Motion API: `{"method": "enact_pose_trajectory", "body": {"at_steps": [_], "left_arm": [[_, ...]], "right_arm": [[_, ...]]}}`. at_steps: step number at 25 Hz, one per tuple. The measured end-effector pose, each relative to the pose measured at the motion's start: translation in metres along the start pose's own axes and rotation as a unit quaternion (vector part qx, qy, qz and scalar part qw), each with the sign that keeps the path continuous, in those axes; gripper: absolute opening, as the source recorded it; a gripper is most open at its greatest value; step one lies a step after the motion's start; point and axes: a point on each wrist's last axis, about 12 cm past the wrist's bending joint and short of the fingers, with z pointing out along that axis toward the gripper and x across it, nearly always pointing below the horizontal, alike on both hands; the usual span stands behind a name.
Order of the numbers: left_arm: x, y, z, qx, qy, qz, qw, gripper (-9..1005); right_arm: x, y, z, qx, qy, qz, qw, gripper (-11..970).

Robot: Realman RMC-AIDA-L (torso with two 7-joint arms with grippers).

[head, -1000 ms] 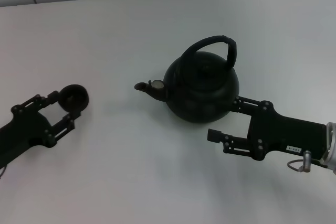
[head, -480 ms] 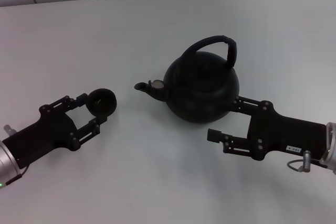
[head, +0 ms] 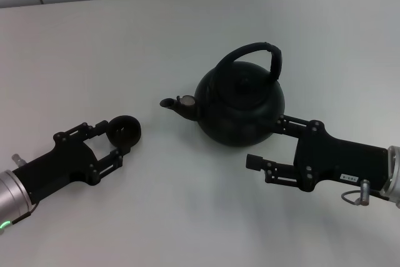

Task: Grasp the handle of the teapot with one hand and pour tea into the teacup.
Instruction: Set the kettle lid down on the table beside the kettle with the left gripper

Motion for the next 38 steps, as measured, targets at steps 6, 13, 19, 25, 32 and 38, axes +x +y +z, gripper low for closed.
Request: {"method": "enact_pose_trajectory", "body": {"at_steps": [6, 13, 19, 25, 32, 38], "left_arm": [[0.0020, 0.0019, 0.0006, -0.006, 0.011, 0.002, 1.000, 607], [0.0016, 0.0030, 0.0017, -0.007, 0.014, 0.004, 1.000, 606], [-0.0003, 0.0019, 0.0032, 0.006, 0.014, 0.008, 1.000, 605], [-0.0016, 0.0016, 0.0034, 0.015, 0.015, 0.012, 1.000, 619], [-0.0015, 0.0048, 0.0058, 0.009, 0.026, 0.006, 1.000, 651], [-0.0003, 0.0043, 0.0079, 0.010, 0.033, 0.006, 0.999, 679]], "right_arm": [[0.0000, -0.0003, 0.0000, 0.001, 0.000, 0.000, 1.000, 728], [-0.0005, -0.0009, 0.0006, 0.001, 0.000, -0.001, 1.000, 727], [-0.0016, -0.0028, 0.0025, 0.001, 0.001, -0.004, 1.000, 729], [-0.0014, -0.0037, 0.0027, 0.003, 0.003, -0.004, 1.000, 729], [-0.0022, -0.0045, 0.0029, 0.003, 0.003, -0.005, 1.000, 729], [-0.0027, -0.0055, 0.0029, 0.003, 0.004, -0.007, 1.000, 730]]}}
